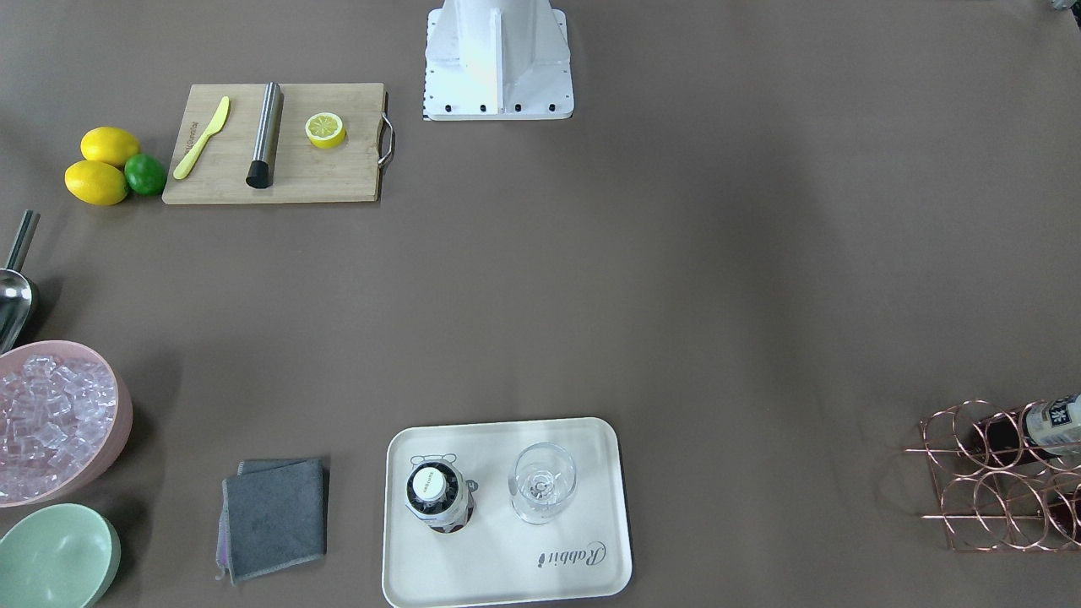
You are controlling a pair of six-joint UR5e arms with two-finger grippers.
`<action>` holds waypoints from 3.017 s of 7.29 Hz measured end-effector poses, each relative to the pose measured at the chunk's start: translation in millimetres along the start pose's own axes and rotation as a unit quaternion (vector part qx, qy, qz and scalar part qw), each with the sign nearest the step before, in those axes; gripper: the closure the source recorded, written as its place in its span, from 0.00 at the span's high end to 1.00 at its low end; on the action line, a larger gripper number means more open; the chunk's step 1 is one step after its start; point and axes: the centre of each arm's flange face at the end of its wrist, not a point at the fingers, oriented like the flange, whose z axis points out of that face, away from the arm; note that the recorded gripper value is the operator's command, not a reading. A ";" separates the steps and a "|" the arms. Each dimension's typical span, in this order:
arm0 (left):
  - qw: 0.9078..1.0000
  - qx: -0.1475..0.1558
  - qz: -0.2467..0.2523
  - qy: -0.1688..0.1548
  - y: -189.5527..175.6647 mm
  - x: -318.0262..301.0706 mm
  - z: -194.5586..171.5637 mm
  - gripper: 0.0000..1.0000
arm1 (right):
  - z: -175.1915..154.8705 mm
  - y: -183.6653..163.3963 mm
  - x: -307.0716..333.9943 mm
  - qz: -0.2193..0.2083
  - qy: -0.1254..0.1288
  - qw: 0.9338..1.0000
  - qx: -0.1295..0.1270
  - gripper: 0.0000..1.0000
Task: Take tea from basket to plate
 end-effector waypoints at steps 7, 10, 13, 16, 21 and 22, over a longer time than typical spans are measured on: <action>1.000 0.002 0.004 0.000 -4.6 3.6 -1.4 0.98 | 32.2 6.4 42.1 0.019 0.031 0.999 -0.029 1.00; 1.000 0.002 0.002 0.000 -4.5 2.0 -1.7 0.98 | 33.1 6.7 43.2 0.016 0.032 0.999 -0.030 1.00; 1.000 -0.003 -0.004 0.000 -1.5 -4.0 3.4 0.98 | 33.5 7.1 43.4 0.017 0.031 0.999 -0.030 1.00; 0.999 -0.035 0.001 0.000 -16.3 -43.3 52.2 0.98 | 33.8 7.1 43.5 0.017 0.030 0.999 -0.030 1.00; 0.999 -0.046 0.015 0.002 -19.6 -75.2 92.5 0.98 | 37.8 7.8 47.3 0.020 0.029 0.999 -0.034 1.00; 0.999 -0.047 0.014 0.002 -19.6 -76.7 94.4 0.98 | 37.7 7.5 47.1 0.019 0.029 0.999 -0.034 1.00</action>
